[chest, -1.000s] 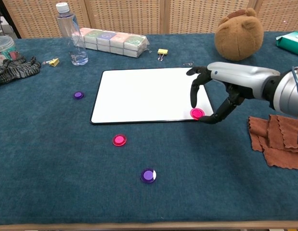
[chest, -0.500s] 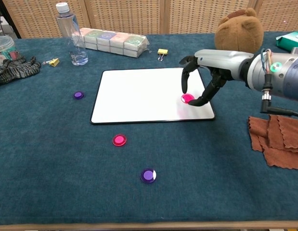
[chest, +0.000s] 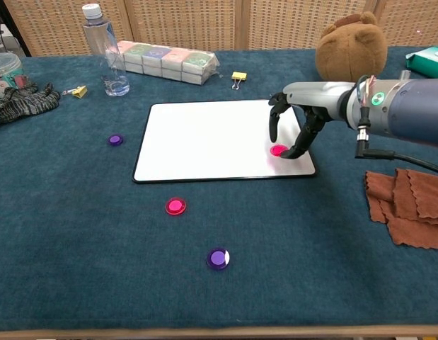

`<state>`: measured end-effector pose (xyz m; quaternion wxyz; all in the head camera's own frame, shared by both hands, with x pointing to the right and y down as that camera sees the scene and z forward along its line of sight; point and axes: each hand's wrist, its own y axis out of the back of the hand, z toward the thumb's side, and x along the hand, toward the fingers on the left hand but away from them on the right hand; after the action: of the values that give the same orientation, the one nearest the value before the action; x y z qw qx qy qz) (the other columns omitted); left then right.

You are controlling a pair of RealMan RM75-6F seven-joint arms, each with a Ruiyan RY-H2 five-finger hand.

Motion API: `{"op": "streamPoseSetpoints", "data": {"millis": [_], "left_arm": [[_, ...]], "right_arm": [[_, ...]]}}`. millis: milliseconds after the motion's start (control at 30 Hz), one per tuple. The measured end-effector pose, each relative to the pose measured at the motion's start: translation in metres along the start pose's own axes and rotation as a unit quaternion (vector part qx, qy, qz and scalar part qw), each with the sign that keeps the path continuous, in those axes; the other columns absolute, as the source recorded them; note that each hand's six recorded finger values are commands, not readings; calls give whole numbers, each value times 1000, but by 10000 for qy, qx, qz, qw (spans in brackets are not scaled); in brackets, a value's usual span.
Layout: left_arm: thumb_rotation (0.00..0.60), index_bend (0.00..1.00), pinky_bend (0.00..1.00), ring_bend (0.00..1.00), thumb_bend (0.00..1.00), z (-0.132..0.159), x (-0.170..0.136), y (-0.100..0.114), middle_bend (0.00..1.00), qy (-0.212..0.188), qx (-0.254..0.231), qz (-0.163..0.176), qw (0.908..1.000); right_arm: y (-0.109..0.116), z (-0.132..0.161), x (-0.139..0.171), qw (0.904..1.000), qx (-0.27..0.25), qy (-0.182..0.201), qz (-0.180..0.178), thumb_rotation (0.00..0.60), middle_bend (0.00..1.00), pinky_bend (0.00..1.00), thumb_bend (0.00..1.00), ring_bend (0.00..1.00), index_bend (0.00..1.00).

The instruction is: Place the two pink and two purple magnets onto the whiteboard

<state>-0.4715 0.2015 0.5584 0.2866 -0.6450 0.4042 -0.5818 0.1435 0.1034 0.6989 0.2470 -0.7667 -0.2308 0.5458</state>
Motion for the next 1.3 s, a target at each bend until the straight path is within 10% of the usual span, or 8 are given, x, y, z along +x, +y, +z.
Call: {"op": "streamPoseSetpoints", "data": {"millis": [333, 833, 1300], "left_arm": [[600, 0, 0, 0, 18, -1, 0, 3, 0, -4, -40, 19, 10000], [600, 0, 0, 0, 19, 2, -2, 4, 0, -70, -39, 24, 10000], [600, 0, 0, 0, 19, -5, 0, 8, 0, -2, -229, 10, 9997]], "right_arm": [[0, 10, 10, 9999, 63, 120, 31, 600, 0, 0, 426, 0, 216], [-14, 97, 47, 9878, 68, 1556, -63, 600, 0, 0, 279, 0, 275], [-39, 142, 23, 9859, 282, 1646, 95, 600, 0, 0, 278, 0, 297]]}}
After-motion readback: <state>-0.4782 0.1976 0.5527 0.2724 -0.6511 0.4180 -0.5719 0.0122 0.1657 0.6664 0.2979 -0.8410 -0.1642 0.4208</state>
